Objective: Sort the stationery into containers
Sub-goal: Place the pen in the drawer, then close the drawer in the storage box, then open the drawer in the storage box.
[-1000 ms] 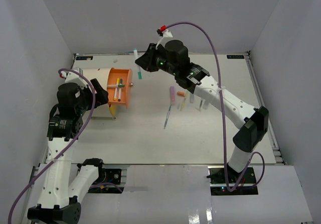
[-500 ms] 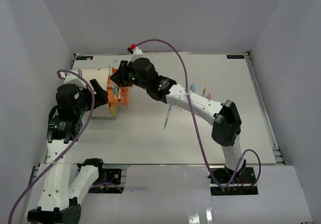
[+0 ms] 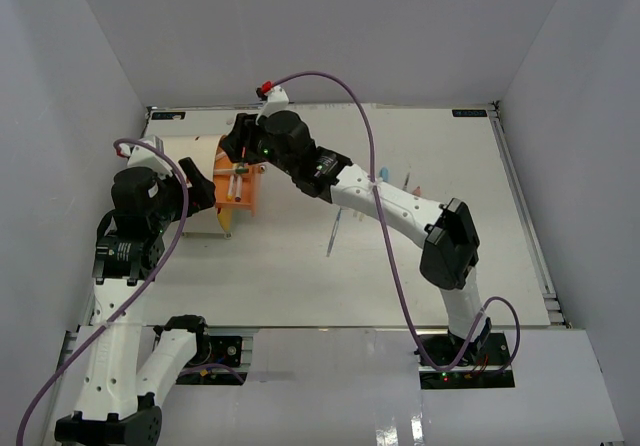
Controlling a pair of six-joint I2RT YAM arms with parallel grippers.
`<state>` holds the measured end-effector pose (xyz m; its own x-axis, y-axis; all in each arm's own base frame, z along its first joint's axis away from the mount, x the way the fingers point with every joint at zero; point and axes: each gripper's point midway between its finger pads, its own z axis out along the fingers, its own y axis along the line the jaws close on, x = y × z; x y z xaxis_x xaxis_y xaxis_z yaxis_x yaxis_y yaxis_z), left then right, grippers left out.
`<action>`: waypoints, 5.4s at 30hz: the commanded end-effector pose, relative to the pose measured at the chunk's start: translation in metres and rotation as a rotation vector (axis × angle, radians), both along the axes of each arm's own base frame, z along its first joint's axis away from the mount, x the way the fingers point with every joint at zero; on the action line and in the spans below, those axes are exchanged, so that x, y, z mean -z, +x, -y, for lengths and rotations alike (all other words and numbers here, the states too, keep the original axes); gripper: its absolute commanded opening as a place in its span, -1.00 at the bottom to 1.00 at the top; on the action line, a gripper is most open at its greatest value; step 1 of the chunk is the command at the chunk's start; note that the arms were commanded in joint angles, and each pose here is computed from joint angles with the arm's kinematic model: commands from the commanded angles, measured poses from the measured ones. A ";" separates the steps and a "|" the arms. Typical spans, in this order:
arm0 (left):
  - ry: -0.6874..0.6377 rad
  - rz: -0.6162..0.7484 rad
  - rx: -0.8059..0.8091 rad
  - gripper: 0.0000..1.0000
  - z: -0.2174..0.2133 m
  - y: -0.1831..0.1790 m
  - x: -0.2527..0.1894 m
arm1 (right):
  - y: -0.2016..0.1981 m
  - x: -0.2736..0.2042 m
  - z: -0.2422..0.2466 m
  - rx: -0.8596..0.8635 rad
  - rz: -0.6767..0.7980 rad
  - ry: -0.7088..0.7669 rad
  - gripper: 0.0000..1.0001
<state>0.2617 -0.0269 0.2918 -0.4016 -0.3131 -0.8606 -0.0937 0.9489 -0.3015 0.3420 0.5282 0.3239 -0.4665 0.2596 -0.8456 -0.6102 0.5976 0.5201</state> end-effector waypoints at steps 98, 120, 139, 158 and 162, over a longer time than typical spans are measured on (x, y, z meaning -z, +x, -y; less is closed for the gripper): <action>0.067 0.115 -0.022 0.96 -0.010 0.121 0.048 | -0.009 0.064 -0.039 -0.690 0.577 0.003 0.46; 0.065 0.118 -0.021 0.96 -0.011 0.120 0.047 | 0.006 0.123 -0.015 -0.682 0.468 -0.069 0.43; 0.059 0.115 -0.015 0.96 -0.010 0.120 0.047 | 0.003 0.133 -0.035 -0.752 0.467 -0.046 0.25; 0.060 0.115 -0.016 0.96 -0.011 0.120 0.047 | 0.000 0.136 -0.041 -0.780 0.461 -0.043 -0.22; 0.060 0.113 -0.018 0.96 -0.011 0.121 0.047 | -0.003 0.135 -0.038 -0.778 0.462 -0.045 -0.50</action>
<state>0.3919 -0.0102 0.2852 -0.1462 -0.2400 -0.9597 -0.0628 0.9704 -0.2331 0.3441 0.5605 0.1698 -0.1557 -0.0662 -0.9856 -0.9869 -0.0328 0.1581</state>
